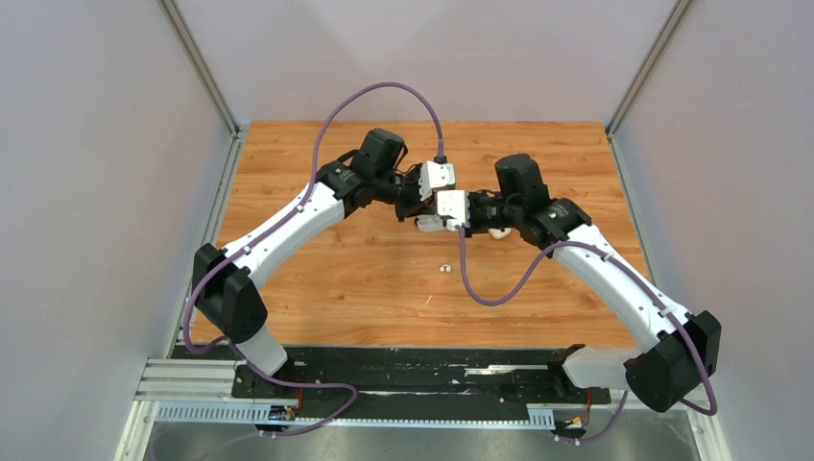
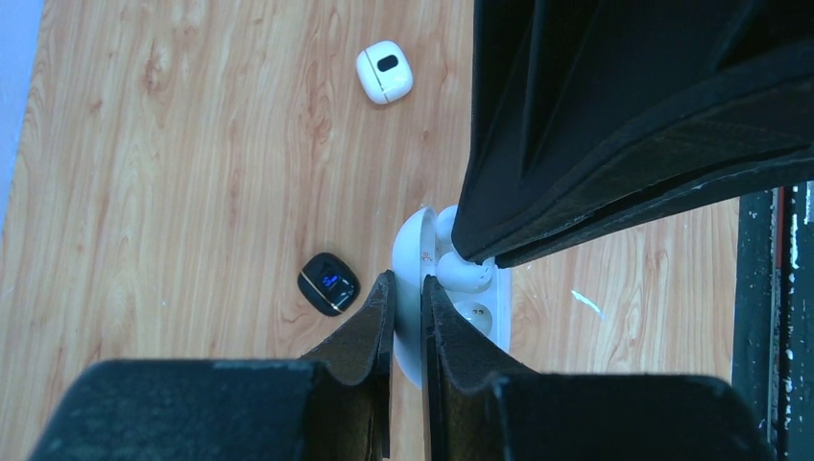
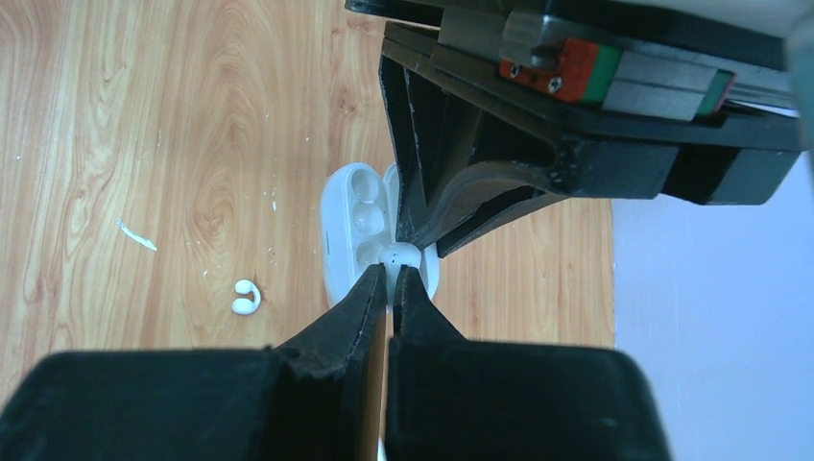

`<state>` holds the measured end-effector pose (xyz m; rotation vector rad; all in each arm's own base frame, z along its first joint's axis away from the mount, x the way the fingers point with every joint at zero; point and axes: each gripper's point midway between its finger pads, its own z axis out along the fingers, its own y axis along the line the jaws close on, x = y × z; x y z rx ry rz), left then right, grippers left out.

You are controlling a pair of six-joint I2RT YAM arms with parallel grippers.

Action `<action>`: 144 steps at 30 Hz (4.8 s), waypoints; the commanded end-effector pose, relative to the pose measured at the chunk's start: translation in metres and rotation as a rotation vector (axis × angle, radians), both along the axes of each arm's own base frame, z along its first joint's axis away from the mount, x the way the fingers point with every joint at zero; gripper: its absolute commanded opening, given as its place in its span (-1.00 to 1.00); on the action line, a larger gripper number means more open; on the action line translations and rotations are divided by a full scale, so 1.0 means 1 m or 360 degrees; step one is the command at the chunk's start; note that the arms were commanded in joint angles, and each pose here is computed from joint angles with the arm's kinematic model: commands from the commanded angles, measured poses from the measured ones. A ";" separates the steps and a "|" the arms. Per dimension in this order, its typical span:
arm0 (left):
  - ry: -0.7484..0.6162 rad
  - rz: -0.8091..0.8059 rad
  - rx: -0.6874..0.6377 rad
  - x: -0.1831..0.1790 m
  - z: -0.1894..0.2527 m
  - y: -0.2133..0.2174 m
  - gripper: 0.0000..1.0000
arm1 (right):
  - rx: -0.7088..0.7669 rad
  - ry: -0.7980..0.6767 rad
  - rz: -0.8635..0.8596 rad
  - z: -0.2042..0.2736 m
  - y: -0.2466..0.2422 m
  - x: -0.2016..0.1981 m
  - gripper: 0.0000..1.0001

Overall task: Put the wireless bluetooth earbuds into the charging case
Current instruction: Place the earbud in the charging case, then pick up the earbud from the center of the board.

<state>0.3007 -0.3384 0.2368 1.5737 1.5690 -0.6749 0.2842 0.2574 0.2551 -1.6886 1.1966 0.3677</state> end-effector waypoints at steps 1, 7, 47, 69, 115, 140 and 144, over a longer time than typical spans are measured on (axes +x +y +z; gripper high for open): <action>-0.0064 -0.0028 -0.0102 -0.003 0.032 -0.006 -1.00 | 0.0031 0.0052 0.0030 0.000 0.005 -0.006 -1.00; -0.0061 -0.0027 -0.0119 -0.002 0.034 -0.008 -1.00 | 0.0034 0.0169 0.0027 -0.007 0.006 -0.012 -1.00; -0.0092 -0.0194 -0.0169 -0.016 0.040 -0.012 -1.00 | 0.0122 0.0054 -0.0109 0.005 0.003 0.003 -0.49; -0.0171 -0.0137 -0.0123 -0.010 0.034 -0.005 -1.00 | 0.0634 0.0559 -0.0360 0.039 -0.029 -0.025 0.22; 0.0106 0.0536 -0.0076 0.012 0.010 0.092 -1.00 | -0.0037 0.1402 -0.0392 -0.197 -0.013 0.027 -0.20; 0.0124 0.0540 -0.0114 0.011 0.010 0.090 -1.00 | -0.0269 0.1274 -0.0452 -0.218 -0.017 0.023 -0.25; 0.0126 0.0539 -0.0115 0.011 0.010 0.089 -1.00 | -0.0271 0.1275 -0.0454 -0.218 -0.018 0.022 -0.26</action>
